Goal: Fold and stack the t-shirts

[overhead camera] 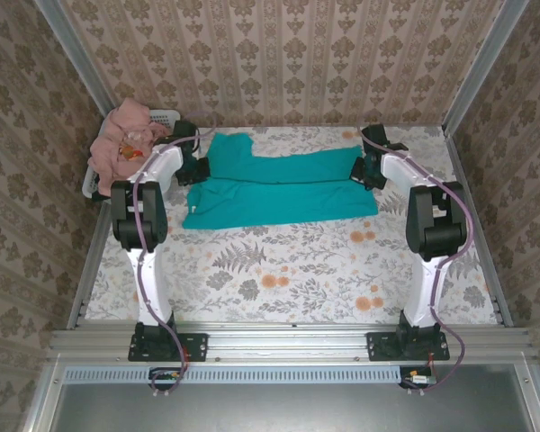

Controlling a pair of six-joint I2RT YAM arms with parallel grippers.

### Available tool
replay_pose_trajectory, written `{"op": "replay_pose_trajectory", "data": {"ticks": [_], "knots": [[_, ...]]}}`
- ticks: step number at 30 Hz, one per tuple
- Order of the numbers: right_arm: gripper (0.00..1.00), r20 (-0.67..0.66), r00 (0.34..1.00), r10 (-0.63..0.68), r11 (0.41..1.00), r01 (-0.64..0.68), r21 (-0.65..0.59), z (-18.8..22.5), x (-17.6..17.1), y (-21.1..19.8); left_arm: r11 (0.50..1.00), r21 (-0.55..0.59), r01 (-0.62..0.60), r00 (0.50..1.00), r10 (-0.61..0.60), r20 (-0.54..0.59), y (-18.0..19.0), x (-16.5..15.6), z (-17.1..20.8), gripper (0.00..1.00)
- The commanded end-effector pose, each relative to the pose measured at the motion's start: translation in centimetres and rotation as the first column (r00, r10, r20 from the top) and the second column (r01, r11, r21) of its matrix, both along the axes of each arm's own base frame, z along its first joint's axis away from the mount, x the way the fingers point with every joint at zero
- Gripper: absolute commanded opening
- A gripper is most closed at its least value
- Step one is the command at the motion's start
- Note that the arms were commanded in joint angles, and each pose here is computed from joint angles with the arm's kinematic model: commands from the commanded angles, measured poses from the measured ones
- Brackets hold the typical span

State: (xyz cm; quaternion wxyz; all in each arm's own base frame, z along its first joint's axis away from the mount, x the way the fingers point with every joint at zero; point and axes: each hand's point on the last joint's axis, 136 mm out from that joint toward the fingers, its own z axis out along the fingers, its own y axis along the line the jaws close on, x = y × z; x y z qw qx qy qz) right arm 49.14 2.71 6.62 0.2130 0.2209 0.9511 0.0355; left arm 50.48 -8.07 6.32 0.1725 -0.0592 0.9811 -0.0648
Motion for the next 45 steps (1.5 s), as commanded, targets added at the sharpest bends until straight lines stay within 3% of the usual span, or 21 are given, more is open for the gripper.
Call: {"op": "replay_pose_trajectory", "data": {"ticks": [1, 2, 5, 10, 12, 15, 23, 35, 42, 45], "knots": [[0.17, -0.047, 0.999, -0.013, 0.999, 0.011, -0.042, -0.1, -0.9, -1.3, 1.000, 0.000, 0.024, 1.000, -0.024, -0.006, 0.0, 0.6, 0.2, 0.00], [0.19, -0.028, 0.999, -0.016, 0.998, 0.014, -0.056, 0.6, -1.1, -1.4, 1.000, 0.002, 0.025, 1.000, -0.025, -0.012, 0.1, 0.7, 0.1, 0.00], [0.36, 0.054, 0.998, -0.017, 0.995, 0.022, -0.098, 3.5, -1.8, -1.8, 1.000, 0.009, 0.028, 0.999, -0.027, -0.031, 0.1, 1.0, -0.2, 0.00], [0.38, 0.176, 0.981, 0.078, 0.980, -0.044, -0.193, 6.9, -3.6, 0.7, 1.000, 0.023, 0.013, 0.999, -0.012, -0.045, 0.5, 0.6, -1.1, 0.00], [0.39, 0.191, 0.966, 0.176, 0.979, -0.152, -0.134, 5.7, -3.9, 4.7, 1.000, 0.012, 0.004, 0.999, -0.004, -0.042, 0.6, 0.8, -1.1, 0.00], [0.36, 0.096, 0.970, 0.224, 0.973, -0.216, -0.081, 2.1, -3.8, 7.6, 1.000, -0.003, 0.008, 0.999, -0.008, -0.038, 0.3, 1.1, -1.0, 0.00], [0.33, -0.061, 0.994, 0.091, 0.987, -0.098, -0.128, -2.3, -2.0, 4.5, 1.000, -0.011, 0.017, 0.999, -0.018, -0.038, 0.2, 1.2, -1.1, 0.00], [0.34, -0.083, 0.997, -0.001, 0.994, -0.008, -0.110, -3.5, 1.8, 1.5, 0.997, -0.056, 0.046, 0.999, -0.046, 0.003, -0.7, 1.3, -0.3, 0.00], [0.38, -0.045, 0.999, 0.011, 0.991, -0.017, -0.134, -0.4, 3.2, 1.1, 0.996, -0.068, 0.060, 0.998, -0.058, 0.031, -0.8, 1.8, 1.1, 0.03], [0.46, 0.007, 0.999, 0.044, 0.990, -0.042, -0.136, 2.3, 2.3, 2.0, 0.994, -0.086, 0.069, 0.996, -0.064, 0.055, -1.1, 2.0, 1.9, 0.05]]}}
